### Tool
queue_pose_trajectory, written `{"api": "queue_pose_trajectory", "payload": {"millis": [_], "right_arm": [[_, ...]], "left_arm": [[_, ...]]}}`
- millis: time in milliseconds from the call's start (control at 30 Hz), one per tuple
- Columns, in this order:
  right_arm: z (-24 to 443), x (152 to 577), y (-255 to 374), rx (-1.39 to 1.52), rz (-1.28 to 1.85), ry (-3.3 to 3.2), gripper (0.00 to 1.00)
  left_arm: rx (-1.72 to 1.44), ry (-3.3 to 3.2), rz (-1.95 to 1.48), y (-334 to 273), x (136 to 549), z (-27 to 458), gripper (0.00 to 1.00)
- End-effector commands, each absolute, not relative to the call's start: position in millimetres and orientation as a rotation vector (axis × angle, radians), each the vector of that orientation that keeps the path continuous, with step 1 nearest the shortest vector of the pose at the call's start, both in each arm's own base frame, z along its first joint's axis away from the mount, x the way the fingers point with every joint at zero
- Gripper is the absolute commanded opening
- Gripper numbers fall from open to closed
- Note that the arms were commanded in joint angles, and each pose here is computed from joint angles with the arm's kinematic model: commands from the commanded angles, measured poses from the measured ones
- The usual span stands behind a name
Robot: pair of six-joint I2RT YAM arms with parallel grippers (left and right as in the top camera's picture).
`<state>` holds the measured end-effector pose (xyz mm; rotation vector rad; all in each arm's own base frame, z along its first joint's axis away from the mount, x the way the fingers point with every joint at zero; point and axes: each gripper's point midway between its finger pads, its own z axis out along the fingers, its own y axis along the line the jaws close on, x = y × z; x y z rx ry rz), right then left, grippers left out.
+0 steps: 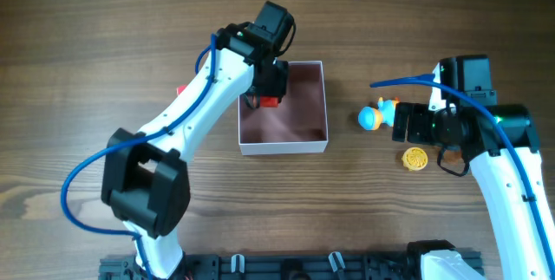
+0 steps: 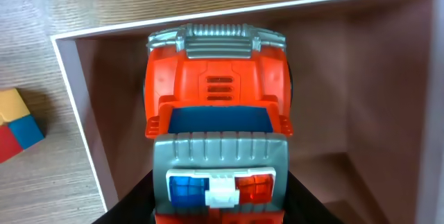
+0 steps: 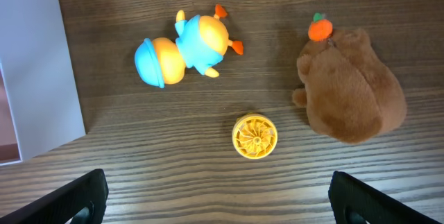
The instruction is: Pack container
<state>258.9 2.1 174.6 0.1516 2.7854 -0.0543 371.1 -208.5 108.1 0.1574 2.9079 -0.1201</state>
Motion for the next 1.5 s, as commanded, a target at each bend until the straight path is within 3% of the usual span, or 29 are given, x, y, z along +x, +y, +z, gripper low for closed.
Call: {"api": "queue_pose_trajectory", "payload": {"millis": [0, 200, 500, 533, 667, 733, 833, 867, 1000, 1067, 1133, 1267, 1400, 1467], "right_arm": [[184, 264, -2, 0.177, -0.076, 2.754, 1.0], [183, 263, -2, 0.178, -0.076, 2.755, 1.0], [183, 263, -2, 0.178, -0.076, 2.755, 1.0], [183, 263, -2, 0.177, -0.076, 2.756, 1.0], [183, 263, -2, 0.174, -0.077, 2.756, 1.0], [183, 263, -2, 0.174, -0.077, 2.756, 1.0], [183, 263, -2, 0.174, -0.077, 2.757, 1.0], [183, 263, -2, 0.174, -0.077, 2.757, 1.0], [183, 263, -2, 0.174, -0.077, 2.757, 1.0], [183, 263, -2, 0.173, -0.077, 2.757, 1.0], [183, 263, -2, 0.174, -0.077, 2.756, 1.0], [183, 263, -2, 0.173, -0.077, 2.755, 1.0], [183, 263, -2, 0.174, -0.077, 2.756, 1.0], [183, 263, -2, 0.174, -0.077, 2.757, 1.0]], "left_arm": [[0.046, 2.922, -0.032, -193, 378, 96, 0.04], [-0.063, 2.932, -0.013, -164, 388, 80, 0.04], [-0.066, 2.892, -0.039, -166, 397, 74, 0.06], [-0.065, 2.893, -0.039, -166, 397, 74, 0.25], [-0.065, 2.896, -0.036, -166, 396, 74, 0.38], [-0.065, 2.901, -0.034, -166, 395, 74, 0.54], [-0.065, 2.904, -0.031, -165, 395, 73, 0.59], [-0.065, 2.904, -0.031, -165, 395, 73, 0.66], [-0.065, 2.904, -0.032, -165, 395, 73, 0.65], [-0.065, 2.9, -0.034, -166, 396, 74, 0.54], [-0.034, 2.882, -0.049, -172, 396, 78, 0.5], [0.341, 2.754, -0.096, -215, 394, 104, 0.46], [0.664, 2.763, -0.109, -257, 360, 87, 0.13], [0.69, 2.782, -0.098, -261, 355, 77, 0.11]]}}
